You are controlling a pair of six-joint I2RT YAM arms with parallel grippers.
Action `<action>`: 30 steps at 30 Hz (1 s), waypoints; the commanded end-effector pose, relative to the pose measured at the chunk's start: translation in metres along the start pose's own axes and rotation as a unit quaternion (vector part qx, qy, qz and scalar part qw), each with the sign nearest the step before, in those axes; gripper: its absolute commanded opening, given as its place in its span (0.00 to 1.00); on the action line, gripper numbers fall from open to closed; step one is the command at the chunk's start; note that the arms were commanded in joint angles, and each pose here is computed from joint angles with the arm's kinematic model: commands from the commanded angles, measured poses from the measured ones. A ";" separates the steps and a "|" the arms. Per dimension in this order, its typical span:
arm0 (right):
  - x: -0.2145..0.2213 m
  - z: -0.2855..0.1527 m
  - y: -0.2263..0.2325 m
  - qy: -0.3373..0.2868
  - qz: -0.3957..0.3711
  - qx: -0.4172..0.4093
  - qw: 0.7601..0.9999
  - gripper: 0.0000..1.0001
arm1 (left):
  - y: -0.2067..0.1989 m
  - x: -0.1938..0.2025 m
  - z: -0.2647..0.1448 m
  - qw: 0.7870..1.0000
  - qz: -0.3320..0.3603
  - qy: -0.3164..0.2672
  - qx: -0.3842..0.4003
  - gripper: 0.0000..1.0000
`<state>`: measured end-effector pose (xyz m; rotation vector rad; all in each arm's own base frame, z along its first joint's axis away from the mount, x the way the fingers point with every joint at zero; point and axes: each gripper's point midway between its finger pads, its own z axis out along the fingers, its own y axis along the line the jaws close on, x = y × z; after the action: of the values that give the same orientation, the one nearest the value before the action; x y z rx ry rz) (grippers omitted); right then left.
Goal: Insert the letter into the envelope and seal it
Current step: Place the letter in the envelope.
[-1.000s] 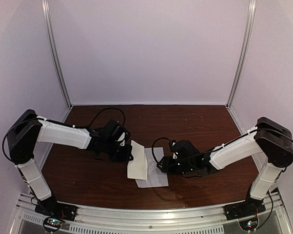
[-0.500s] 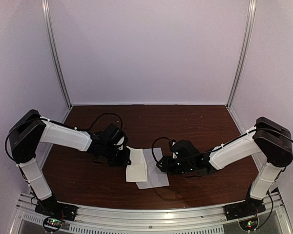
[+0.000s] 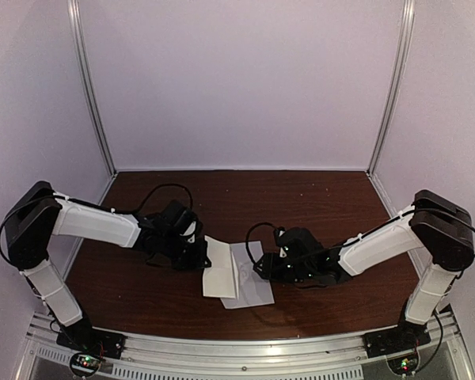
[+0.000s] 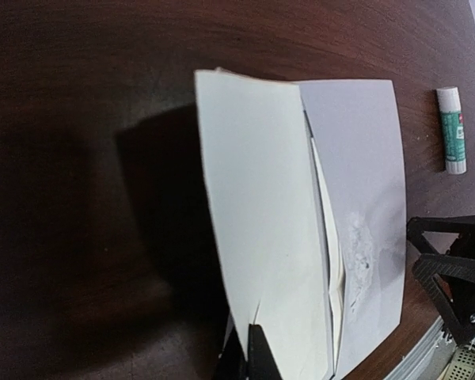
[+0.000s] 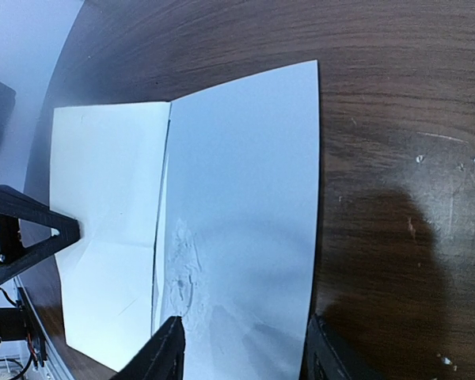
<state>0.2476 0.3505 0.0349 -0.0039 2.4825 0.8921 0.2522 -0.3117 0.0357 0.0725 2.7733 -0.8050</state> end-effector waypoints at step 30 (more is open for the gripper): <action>0.024 0.007 -0.013 0.032 0.001 0.018 0.999 0.54 | -0.005 0.010 -0.001 0.998 -0.032 0.002 0.045 0.00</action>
<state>0.2459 0.3553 0.0350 -0.0148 2.4730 0.9080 0.2408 -0.3103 0.0394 -0.0013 2.7661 -0.9059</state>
